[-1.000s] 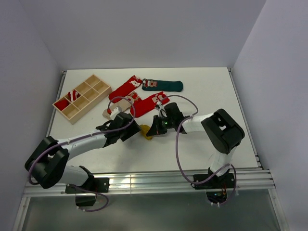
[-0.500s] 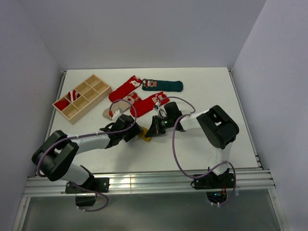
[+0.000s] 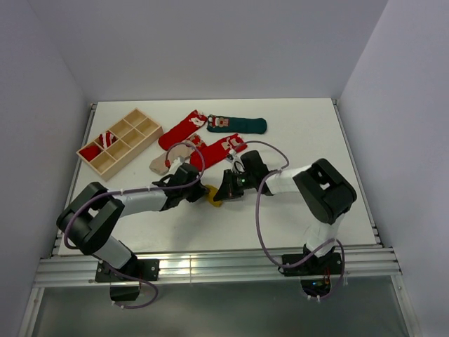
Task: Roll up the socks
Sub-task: Roll the sock at the center of the board.
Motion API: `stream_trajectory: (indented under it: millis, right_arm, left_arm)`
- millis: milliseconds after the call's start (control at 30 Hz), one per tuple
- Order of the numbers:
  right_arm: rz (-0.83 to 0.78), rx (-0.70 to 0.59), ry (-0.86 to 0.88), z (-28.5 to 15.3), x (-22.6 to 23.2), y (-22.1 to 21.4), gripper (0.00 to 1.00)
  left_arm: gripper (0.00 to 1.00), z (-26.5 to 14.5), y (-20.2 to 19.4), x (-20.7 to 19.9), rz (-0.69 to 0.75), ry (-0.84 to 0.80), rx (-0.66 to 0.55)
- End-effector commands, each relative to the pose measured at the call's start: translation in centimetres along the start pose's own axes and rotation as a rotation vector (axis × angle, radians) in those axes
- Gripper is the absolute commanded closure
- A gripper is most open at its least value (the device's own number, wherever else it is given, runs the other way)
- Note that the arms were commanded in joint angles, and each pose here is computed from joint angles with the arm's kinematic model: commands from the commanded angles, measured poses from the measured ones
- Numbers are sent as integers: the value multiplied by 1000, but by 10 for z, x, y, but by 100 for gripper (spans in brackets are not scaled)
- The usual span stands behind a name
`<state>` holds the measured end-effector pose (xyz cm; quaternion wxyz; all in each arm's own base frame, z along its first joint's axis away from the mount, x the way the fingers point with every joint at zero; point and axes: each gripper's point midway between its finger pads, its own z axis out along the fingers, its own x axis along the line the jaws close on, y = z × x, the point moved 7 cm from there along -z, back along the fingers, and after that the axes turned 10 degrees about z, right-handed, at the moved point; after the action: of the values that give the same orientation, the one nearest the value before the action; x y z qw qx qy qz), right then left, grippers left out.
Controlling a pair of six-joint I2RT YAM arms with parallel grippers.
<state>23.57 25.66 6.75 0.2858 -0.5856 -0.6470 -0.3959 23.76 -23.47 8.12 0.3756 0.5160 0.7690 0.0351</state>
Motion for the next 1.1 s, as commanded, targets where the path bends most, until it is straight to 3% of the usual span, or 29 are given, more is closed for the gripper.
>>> stream_trajectory:
  millis: [0,67,167,333,633,1067]
  right_arm:
    - [-58,-77,-190,-14,-14,-13,79]
    - [-137,-163,-278,-21,-13,-7,66]
    - [-271,-245,-349,-30,5,-7,54]
    - [-512,-441,-497,-41,35,-12,43]
    - [-824,-502,-598,-23,70,-34,39]
    - [-997,-428,-744,20,56,-43,39]
  left_arm:
    - [95,1,-15,28,74,152,87]
    - [99,1,-13,27,96,157,93]
    - [100,1,-13,26,134,173,118]
    - [100,2,-14,25,170,199,156]
    - [100,4,-14,19,219,196,205]
    - [100,8,-18,17,239,178,243]
